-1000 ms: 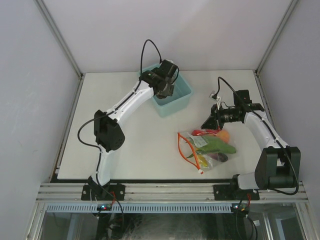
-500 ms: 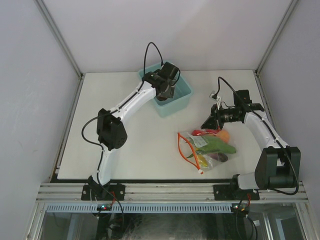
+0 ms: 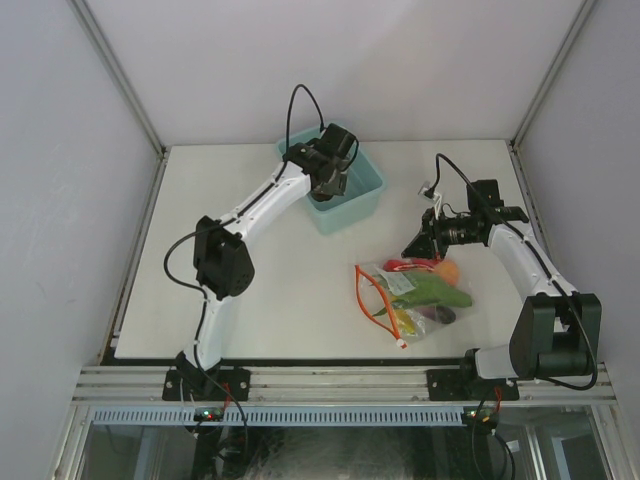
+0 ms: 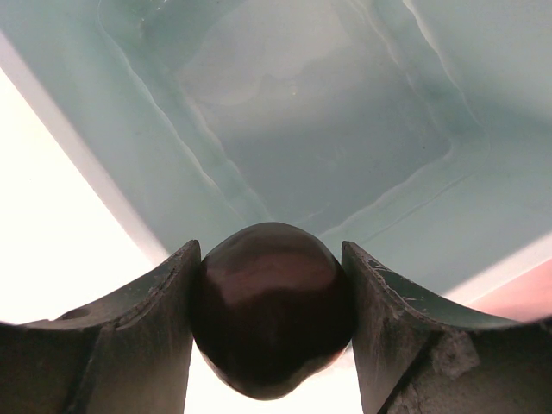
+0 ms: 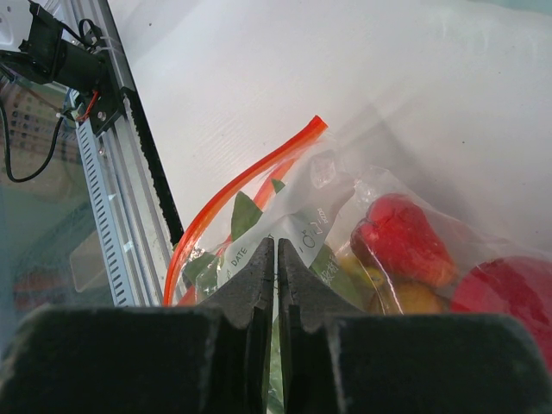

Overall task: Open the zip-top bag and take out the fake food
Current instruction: Place the fake fruit in the bin.

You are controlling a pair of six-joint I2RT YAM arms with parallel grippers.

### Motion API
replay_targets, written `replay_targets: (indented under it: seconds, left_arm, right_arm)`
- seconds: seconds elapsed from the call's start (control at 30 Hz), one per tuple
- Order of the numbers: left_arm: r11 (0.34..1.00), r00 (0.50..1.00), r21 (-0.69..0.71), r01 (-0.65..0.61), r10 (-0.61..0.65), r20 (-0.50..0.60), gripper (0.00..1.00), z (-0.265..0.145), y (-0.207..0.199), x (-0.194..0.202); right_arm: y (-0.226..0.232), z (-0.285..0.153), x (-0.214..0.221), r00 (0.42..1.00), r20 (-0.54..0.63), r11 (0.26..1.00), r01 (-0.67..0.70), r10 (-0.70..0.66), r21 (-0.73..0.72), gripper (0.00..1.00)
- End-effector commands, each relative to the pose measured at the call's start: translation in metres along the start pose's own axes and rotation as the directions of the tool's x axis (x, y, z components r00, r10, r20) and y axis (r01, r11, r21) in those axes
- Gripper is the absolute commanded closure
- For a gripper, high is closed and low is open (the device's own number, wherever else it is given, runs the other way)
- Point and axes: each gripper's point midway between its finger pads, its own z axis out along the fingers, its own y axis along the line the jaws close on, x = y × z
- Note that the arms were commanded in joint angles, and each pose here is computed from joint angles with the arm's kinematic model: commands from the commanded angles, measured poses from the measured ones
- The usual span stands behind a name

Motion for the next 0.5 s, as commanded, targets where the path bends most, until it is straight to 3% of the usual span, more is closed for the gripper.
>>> replay_targets:
  seconds: [0.0, 0.13, 0.17, 0.2, 0.47]
  left_arm:
    - [0.999, 0.997, 0.024, 0.038, -0.039, 0.068, 0.52, -0.010, -0.001, -0.026]
    - [0.999, 0.997, 0.026, 0.042, -0.044, 0.068, 0.25, -0.010, -0.001, -0.027]
    - [0.999, 0.997, 0.027, 0.046, -0.048, 0.068, 0.09, -0.010, 0.000, -0.027]
    - [0.998, 0.996, 0.028, 0.049, -0.051, 0.068, 0.01, -0.011, 0.000, -0.027]
    - [0.996, 0.990, 0.040, 0.085, -0.089, 0.112, 0.00, -0.021, 0.004, -0.039]
  right_arm:
    - [0.007, -0.004, -0.009, 0.998, 0.037, 0.999, 0.044, -0.043, -0.014, 0.97]
    - [0.006, -0.003, -0.009, 0.998, 0.036, 0.999, 0.044, -0.043, -0.014, 0.97]
    - [0.006, -0.003, -0.009, 0.998, 0.036, 0.999, 0.044, -0.044, -0.013, 0.97]
    - [0.006, -0.003, -0.009, 0.998, 0.036, 0.999, 0.044, -0.044, -0.013, 0.97]
    - [0.006, -0.004, -0.009, 0.998, 0.036, 0.999, 0.044, -0.043, -0.015, 0.97]
